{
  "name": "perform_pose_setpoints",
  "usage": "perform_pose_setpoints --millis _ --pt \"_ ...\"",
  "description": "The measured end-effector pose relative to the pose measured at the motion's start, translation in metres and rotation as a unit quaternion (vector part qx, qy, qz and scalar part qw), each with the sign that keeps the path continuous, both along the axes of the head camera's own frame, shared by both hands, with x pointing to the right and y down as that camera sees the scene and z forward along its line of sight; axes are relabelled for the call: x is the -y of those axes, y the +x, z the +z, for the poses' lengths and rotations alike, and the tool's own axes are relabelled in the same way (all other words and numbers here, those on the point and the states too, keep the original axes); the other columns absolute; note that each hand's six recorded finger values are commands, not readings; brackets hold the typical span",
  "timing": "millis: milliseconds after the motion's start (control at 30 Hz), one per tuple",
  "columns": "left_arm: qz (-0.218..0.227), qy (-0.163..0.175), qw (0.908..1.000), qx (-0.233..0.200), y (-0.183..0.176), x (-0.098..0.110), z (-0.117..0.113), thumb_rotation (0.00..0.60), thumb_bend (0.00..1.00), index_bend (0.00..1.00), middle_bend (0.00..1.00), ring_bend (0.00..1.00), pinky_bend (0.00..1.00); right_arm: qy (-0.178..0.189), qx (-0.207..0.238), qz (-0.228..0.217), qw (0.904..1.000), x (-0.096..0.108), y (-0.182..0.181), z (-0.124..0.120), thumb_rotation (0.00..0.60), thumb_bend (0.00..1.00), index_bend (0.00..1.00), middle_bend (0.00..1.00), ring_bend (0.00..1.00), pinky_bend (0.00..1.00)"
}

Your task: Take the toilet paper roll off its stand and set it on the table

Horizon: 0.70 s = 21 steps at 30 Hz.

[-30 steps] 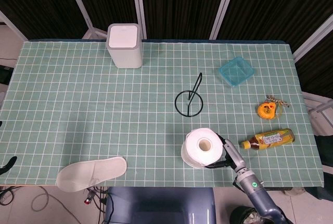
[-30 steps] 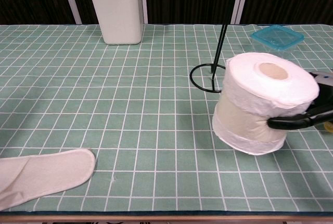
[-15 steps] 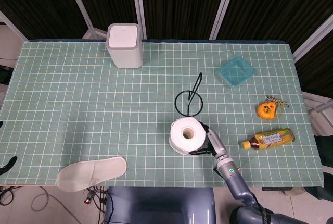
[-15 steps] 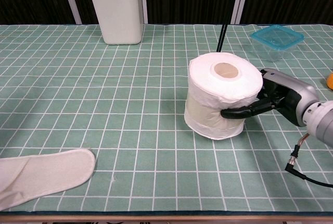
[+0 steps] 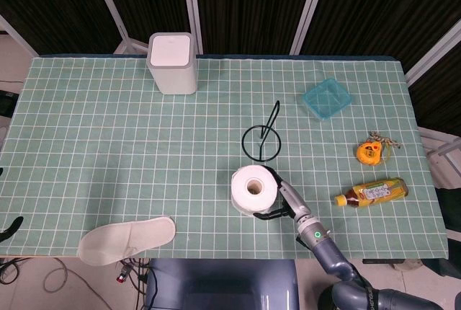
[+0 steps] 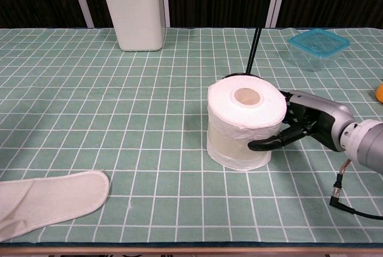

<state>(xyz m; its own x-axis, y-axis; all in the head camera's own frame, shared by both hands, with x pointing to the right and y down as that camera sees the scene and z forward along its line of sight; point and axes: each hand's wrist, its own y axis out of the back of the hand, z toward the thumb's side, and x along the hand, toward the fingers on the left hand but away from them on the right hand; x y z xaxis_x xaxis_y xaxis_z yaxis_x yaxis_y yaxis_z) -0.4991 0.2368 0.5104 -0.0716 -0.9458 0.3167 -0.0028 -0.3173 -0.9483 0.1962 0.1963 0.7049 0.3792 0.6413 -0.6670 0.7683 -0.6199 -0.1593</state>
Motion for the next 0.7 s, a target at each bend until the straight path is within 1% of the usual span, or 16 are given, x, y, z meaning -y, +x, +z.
perform_pose_setpoints --millis 100,200,300,400,500,533,600,633,700 --pt "-0.001 0.001 1.0000 0.000 -0.001 0.000 -0.001 0.600 0.18 0.05 0.00 0.00 0.01 0.013 -0.001 0.006 0.9999 0.008 0.012 -0.012 0.600 0.00 0.00 0.00 0.00 0.00" --pt "-0.002 0.001 1.0000 0.000 -0.001 0.000 0.000 0.600 0.18 0.05 0.00 0.00 0.01 0.042 -0.005 0.017 0.9989 0.019 0.034 -0.035 0.600 0.00 0.00 0.00 0.00 0.00" --pt "0.000 0.000 1.0000 -0.001 0.001 0.000 0.000 0.600 0.18 0.05 0.00 0.00 0.01 0.083 -0.020 0.026 0.9960 0.030 0.064 -0.064 0.600 0.00 0.00 0.00 0.00 0.00" --pt "0.001 0.002 1.0000 -0.002 0.002 0.000 -0.001 0.600 0.18 0.05 0.00 0.00 0.01 0.127 -0.051 0.024 0.9903 0.037 0.103 -0.099 0.600 0.00 0.00 0.00 0.00 0.00" --pt "-0.002 0.002 1.0000 -0.002 0.001 0.000 -0.001 0.600 0.18 0.05 0.00 0.00 0.01 0.171 -0.111 -0.002 0.9791 0.032 0.147 -0.135 0.600 0.00 0.00 0.00 0.00 0.00" --pt "-0.002 0.002 1.0000 -0.002 0.001 0.000 -0.001 0.600 0.18 0.05 0.00 0.00 0.01 0.188 -0.141 -0.021 0.9719 0.027 0.162 -0.149 0.600 0.00 0.00 0.00 0.00 0.00" --pt "-0.003 -0.001 1.0000 -0.006 0.001 -0.001 -0.001 0.600 0.18 0.05 0.00 0.00 0.01 0.212 -0.185 -0.054 0.9582 0.021 0.177 -0.165 0.600 0.00 0.00 0.00 0.00 0.00" --pt "-0.004 -0.002 1.0000 -0.008 0.002 -0.001 -0.001 0.600 0.18 0.05 0.00 0.00 0.01 0.224 -0.214 -0.073 0.9482 0.016 0.184 -0.170 0.600 0.00 0.00 0.00 0.00 0.00" --pt "-0.003 -0.003 1.0000 -0.008 0.002 -0.001 -0.001 0.600 0.18 0.05 0.00 0.00 0.01 0.238 -0.257 -0.094 0.9317 0.007 0.193 -0.173 0.600 0.00 0.00 0.00 0.00 0.00"
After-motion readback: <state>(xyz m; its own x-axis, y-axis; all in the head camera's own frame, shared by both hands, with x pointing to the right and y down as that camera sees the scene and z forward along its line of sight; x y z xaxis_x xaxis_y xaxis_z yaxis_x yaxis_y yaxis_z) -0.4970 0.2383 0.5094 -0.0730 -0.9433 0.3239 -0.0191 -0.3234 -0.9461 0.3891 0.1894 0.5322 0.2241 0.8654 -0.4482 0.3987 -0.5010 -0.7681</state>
